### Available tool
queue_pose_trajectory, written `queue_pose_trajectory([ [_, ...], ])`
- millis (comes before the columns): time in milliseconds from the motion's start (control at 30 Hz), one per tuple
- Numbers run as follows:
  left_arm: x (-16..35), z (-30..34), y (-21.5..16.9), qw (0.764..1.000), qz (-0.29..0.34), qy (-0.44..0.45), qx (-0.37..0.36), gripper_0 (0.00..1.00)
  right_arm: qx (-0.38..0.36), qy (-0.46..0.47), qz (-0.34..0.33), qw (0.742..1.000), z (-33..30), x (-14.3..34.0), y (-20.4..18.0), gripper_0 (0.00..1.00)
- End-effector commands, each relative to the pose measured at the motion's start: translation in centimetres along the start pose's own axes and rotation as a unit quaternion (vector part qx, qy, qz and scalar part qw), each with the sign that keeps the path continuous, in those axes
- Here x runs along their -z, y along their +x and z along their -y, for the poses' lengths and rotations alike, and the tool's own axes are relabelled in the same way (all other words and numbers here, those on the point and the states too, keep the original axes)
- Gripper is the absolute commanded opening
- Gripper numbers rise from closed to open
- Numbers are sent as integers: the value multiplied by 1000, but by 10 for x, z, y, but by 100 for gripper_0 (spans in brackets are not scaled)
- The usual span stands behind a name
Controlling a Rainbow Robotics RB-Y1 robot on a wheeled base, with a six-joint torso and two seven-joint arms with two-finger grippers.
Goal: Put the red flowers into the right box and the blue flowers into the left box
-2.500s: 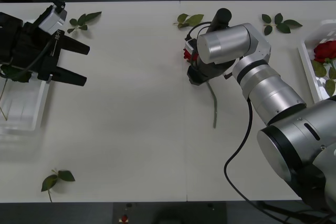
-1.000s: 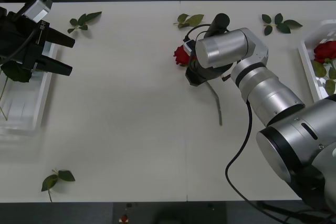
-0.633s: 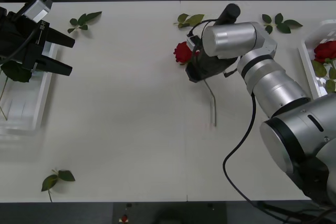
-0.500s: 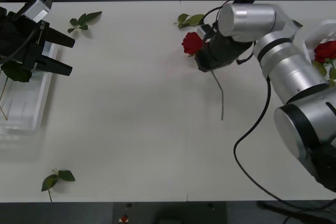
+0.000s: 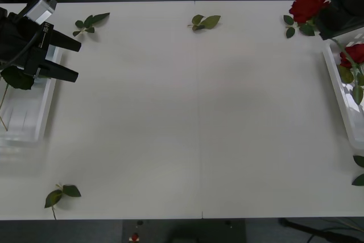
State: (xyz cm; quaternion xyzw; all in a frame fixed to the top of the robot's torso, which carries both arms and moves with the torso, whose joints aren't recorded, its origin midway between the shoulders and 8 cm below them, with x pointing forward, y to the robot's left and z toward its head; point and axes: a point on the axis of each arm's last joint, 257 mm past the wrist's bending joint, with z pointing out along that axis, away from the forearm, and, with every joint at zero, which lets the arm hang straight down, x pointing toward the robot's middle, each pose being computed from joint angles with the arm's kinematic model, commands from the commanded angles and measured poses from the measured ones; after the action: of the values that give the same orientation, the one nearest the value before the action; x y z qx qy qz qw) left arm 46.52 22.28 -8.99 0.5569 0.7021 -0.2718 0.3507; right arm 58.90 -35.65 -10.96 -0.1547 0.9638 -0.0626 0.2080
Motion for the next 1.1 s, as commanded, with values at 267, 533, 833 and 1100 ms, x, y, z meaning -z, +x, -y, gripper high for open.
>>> queue_pose_trajectory([
  [267,21,-6,-13,999,-7,-17,-30,100,2,181,-2,983,134,50,23,0],
  [533,21,-6,-13,999,-7,-17,-30,100,-2,248,2,969,197,28,65,0],
  [833,21,-6,-13,999,-7,-17,-30,100,-16,292,-5,956,239,1,112,0],
  [1100,21,-6,-13,999,-7,-17,-30,100,-33,317,2,948,264,-13,130,0],
])
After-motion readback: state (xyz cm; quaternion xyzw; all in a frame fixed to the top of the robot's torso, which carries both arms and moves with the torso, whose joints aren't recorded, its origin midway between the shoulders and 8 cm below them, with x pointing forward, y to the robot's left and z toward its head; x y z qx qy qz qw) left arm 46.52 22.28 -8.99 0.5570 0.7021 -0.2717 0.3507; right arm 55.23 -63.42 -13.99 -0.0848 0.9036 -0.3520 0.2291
